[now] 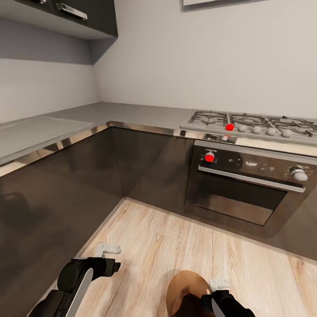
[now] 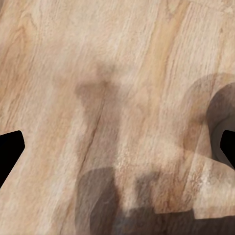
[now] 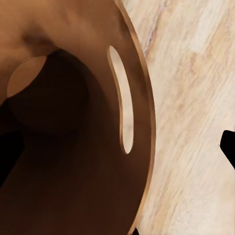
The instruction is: Put the three can of soda from the living room inside the tash can in the kitchen.
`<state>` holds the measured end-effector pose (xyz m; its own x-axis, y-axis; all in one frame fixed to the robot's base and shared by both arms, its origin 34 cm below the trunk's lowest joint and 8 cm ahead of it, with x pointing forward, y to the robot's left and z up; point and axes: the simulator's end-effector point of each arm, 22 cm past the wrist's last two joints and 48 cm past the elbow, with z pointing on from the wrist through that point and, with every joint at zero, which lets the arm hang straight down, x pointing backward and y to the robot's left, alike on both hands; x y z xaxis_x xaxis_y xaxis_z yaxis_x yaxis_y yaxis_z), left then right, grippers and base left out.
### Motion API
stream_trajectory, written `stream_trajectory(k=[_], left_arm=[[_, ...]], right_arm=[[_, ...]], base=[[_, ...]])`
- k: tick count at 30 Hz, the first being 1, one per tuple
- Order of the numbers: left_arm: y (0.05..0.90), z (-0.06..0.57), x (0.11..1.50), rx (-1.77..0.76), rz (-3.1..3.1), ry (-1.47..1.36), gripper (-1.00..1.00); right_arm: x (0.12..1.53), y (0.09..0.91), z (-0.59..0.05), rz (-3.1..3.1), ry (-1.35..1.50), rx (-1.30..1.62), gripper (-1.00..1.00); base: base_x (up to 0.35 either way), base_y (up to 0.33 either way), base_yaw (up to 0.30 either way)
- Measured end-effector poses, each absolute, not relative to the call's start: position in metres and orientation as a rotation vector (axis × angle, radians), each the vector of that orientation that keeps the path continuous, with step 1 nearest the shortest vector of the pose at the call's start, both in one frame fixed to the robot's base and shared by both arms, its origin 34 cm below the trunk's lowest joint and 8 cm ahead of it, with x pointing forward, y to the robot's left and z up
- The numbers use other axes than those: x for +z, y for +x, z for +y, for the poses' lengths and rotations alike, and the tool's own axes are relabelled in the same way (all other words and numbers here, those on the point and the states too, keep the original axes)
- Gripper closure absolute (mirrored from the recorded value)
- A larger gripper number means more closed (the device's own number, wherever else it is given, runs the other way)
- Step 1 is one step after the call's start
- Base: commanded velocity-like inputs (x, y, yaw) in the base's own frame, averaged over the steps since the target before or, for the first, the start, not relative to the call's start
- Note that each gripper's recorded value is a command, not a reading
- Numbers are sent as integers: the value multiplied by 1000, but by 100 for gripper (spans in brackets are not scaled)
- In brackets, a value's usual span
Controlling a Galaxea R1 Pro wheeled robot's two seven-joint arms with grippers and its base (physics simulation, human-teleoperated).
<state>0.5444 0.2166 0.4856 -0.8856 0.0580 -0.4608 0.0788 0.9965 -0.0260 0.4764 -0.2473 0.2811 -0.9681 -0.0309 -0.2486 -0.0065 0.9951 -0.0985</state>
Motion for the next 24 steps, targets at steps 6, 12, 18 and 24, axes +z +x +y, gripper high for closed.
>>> stream_trajectory(k=[6, 12, 18, 24], left_arm=[[542, 217, 475, -60, 2661, 97, -100], [542, 216, 475, -59, 2662, 97, -100], [542, 217, 475, -56, 2661, 97, -100], [541, 216, 474, -57, 2662, 103, -100]], right_arm=[[270, 474, -247, 2885, -28, -141, -100], [270, 474, -247, 2885, -28, -142, -100], [270, 474, -247, 2886, -28, -141, 100], [271, 475, -251, 2882, -53, -163, 100]], base=[[0, 0, 0], [0, 0, 0], [0, 0, 0], [0, 0, 0]])
